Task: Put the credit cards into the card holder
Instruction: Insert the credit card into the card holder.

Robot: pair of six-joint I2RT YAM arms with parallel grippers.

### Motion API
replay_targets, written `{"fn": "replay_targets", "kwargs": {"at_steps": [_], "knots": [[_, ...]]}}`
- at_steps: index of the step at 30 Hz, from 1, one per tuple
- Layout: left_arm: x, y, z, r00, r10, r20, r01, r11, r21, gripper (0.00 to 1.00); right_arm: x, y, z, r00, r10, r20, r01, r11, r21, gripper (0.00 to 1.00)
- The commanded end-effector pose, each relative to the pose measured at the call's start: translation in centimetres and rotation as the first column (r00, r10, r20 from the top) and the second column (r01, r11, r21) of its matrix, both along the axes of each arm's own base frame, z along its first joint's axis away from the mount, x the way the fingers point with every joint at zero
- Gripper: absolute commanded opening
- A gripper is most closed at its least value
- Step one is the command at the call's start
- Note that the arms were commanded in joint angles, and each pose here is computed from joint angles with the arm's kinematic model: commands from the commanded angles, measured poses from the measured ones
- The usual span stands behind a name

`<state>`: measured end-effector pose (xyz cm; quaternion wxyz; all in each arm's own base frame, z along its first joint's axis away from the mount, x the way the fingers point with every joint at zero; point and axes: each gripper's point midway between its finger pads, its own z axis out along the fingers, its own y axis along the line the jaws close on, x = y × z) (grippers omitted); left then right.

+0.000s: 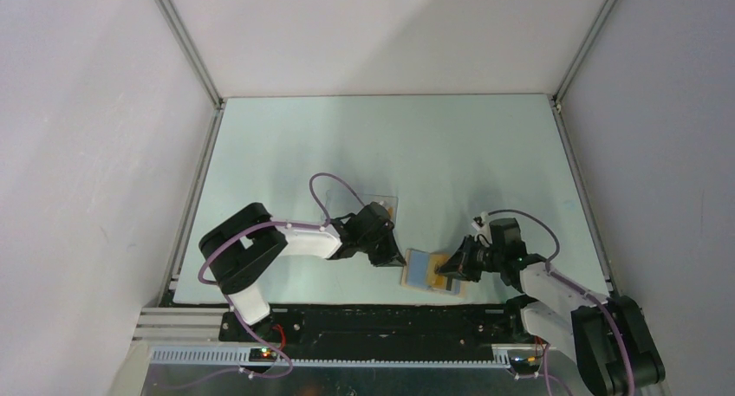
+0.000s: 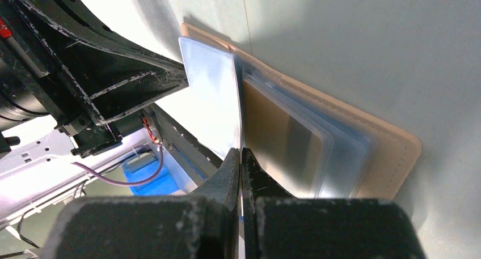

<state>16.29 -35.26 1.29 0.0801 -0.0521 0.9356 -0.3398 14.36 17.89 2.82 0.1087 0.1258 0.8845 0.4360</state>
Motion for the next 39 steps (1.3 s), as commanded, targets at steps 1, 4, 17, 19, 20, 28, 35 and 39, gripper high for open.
{"fn": "replay_targets", "kwargs": {"at_steps": [1, 4, 17, 19, 20, 28, 35, 39], "knots": [[-0.8, 1.0, -1.8, 1.0, -0.022, -0.014, 0.023, 0.996, 0.09, 0.03, -1.6, -0.5, -0.9, 0.993, -0.04, -0.107, 0.037, 0.999, -0.032, 0.0], [-0.7, 0.9, -1.8, 1.0, -0.024, -0.013, 0.025, 0.996, 0.09, 0.02, -2.2, -0.8, -1.4, 0.989, -0.053, -0.136, 0.047, 0.998, -0.05, 0.0], [-0.8, 0.5, -1.8, 0.999, -0.04, -0.013, 0.041, 0.995, 0.087, 0.02, -2.1, 0.7, -1.5, 0.995, 0.042, -0.094, -0.039, 0.999, 0.033, 0.0], [-0.7, 0.4, -1.7, 0.999, -0.041, -0.011, 0.042, 0.995, 0.085, 0.02, -1.9, 0.8, -1.7, 0.994, 0.055, -0.098, -0.051, 0.998, 0.036, 0.0], [-0.7, 0.4, -1.7, 0.999, -0.041, -0.01, 0.041, 0.996, 0.084, 0.02, -1.9, 0.9, -1.9, 0.993, 0.059, -0.106, -0.056, 0.998, 0.035, 0.0], [-1.1, 1.3, -2.1, 0.999, -0.034, -0.027, 0.037, 0.992, 0.119, 0.02, -2.6, 1.7, -2.8, 0.978, 0.092, -0.187, -0.084, 0.995, 0.052, 0.0], [-1.2, 1.6, -2.2, 0.999, -0.024, -0.034, 0.029, 0.99, 0.136, 0.01, -2.8, 1.0, -2.7, 0.976, 0.039, -0.216, -0.04, 0.999, 0.004, 0.0], [-1.2, 1.7, -2.2, 0.999, -0.022, -0.033, 0.026, 0.989, 0.142, 0.0, -3.1, -0.2, -2.4, 0.972, -0.019, -0.233, 0.002, 0.998, -0.07, 0.0]]}}
